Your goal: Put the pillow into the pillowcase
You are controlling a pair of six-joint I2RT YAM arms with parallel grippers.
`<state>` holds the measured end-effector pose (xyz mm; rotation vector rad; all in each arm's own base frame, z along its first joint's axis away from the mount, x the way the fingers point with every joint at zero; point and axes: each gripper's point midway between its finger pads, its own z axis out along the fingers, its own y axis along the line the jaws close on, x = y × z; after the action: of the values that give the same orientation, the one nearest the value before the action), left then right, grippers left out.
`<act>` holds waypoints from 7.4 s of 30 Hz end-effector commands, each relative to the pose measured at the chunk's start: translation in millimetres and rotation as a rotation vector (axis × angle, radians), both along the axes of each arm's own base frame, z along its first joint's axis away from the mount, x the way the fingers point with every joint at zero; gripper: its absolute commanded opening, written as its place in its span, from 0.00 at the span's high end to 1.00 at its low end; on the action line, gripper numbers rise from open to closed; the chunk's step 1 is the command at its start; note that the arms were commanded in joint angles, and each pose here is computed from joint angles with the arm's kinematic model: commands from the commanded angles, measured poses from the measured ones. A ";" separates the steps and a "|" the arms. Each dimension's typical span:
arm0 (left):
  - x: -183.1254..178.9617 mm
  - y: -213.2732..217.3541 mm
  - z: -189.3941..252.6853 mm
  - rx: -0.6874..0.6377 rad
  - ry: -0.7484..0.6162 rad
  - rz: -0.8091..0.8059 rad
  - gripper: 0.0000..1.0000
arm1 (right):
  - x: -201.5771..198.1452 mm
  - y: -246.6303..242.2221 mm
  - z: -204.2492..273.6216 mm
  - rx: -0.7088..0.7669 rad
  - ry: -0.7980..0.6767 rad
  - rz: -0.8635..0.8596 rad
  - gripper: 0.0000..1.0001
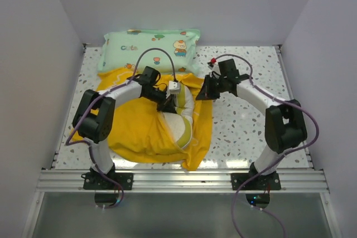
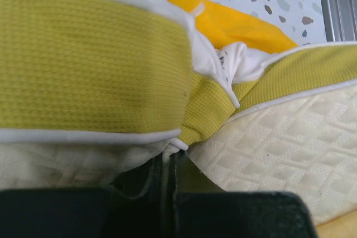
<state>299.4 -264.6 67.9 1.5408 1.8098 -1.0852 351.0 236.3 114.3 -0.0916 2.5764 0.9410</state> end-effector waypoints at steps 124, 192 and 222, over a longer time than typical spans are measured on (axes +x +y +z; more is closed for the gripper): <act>-29.5 -53.1 65.1 -0.273 0.562 0.220 1.00 | -30.6 -4.3 -32.7 0.066 0.242 -0.034 0.52; 9.2 -42.7 32.6 -0.003 0.232 0.762 0.39 | -91.0 25.7 -35.9 0.141 0.193 0.348 1.00; 18.9 201.1 184.3 0.232 -0.288 0.823 0.00 | -87.2 -146.9 36.1 -0.224 0.008 0.466 0.07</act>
<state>360.7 -111.9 256.7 0.5927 2.0233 -0.4436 341.6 103.5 155.1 -0.4059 2.5357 0.9439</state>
